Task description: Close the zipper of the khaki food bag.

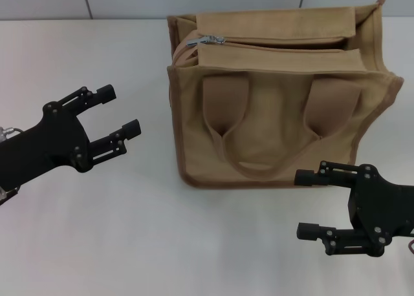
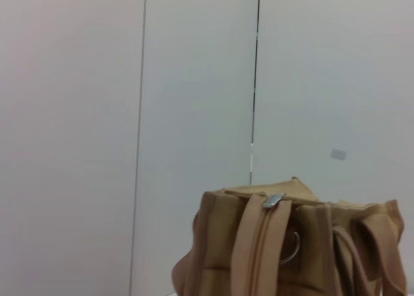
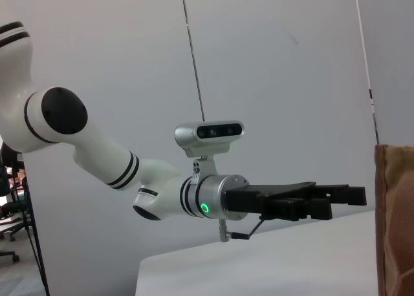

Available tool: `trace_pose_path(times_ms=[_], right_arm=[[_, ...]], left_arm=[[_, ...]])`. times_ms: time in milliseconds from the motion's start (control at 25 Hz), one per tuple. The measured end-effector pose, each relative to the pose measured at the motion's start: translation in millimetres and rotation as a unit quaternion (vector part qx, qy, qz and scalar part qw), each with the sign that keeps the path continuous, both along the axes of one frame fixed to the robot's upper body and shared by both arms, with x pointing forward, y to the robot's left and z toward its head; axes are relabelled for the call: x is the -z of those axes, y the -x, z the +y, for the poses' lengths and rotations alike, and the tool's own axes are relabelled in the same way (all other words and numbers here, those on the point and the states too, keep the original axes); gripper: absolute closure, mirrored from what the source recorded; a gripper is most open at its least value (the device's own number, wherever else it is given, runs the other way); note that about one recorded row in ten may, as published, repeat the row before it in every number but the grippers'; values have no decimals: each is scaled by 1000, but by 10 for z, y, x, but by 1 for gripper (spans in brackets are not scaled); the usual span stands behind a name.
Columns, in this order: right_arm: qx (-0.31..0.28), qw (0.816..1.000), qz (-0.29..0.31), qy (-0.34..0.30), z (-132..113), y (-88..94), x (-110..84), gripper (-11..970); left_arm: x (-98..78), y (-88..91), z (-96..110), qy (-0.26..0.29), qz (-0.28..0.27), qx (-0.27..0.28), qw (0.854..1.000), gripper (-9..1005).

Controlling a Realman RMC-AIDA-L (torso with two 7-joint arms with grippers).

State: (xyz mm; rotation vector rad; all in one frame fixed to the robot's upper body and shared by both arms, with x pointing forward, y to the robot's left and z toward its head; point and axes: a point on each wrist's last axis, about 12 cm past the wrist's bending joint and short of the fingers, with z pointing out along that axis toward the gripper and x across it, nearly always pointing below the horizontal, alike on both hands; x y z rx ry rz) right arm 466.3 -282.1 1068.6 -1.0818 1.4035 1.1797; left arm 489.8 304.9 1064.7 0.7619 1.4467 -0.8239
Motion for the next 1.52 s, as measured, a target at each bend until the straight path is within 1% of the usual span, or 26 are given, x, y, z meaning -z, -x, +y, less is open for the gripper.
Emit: trace_pose_path(times_ms=[240, 280, 360, 400, 440, 480, 520, 600, 640, 800, 840, 1520], right_arm=[[2, 1000, 1, -1, -5, 7, 4, 202], [2, 1000, 1, -1, -6, 8, 4, 202], [3, 1000, 1, -1, -7, 8, 4, 202], [3, 1000, 1, -1, -6, 8, 3, 202], [3, 1000, 1, -1, -6, 8, 3, 202], [3, 1000, 0, -2, -9, 5, 1, 202], [3, 1000, 0, -2, -9, 5, 1, 202], [4, 1000, -1, -3, -11, 2, -4, 202], [5, 1000, -2, -3, -11, 0, -5, 202], [6, 1000, -2, -3, -26, 2, -8, 202], [7, 1000, -2, -3, -28, 3, -8, 202], [13, 1000, -4, -4, -53, 0, -14, 203]], left_arm=[[2, -42, -13, -6, -3, -5, 1000, 201], [-8, -77, -30, -8, -6, -6, 1000, 201], [-9, -92, -37, -10, -6, -7, 1000, 201], [-8, -163, -85, -13, -4, -8, 1000, 201], [-8, -163, -85, -13, -4, -8, 1000, 201], [-3, -228, -134, -15, 0, -11, 1000, 201], [-3, -228, -134, -15, 0, -11, 1000, 202], [-3, -345, -214, -21, 3, -16, 1000, 202], [-3, -345, -214, -21, 3, -16, 1000, 202], [-35, -563, -425, -34, -5, -10, 999, 201], [-40, -581, -437, -36, -5, -11, 999, 208], [-87, -665, -533, -36, -11, -1, 999, 324]])
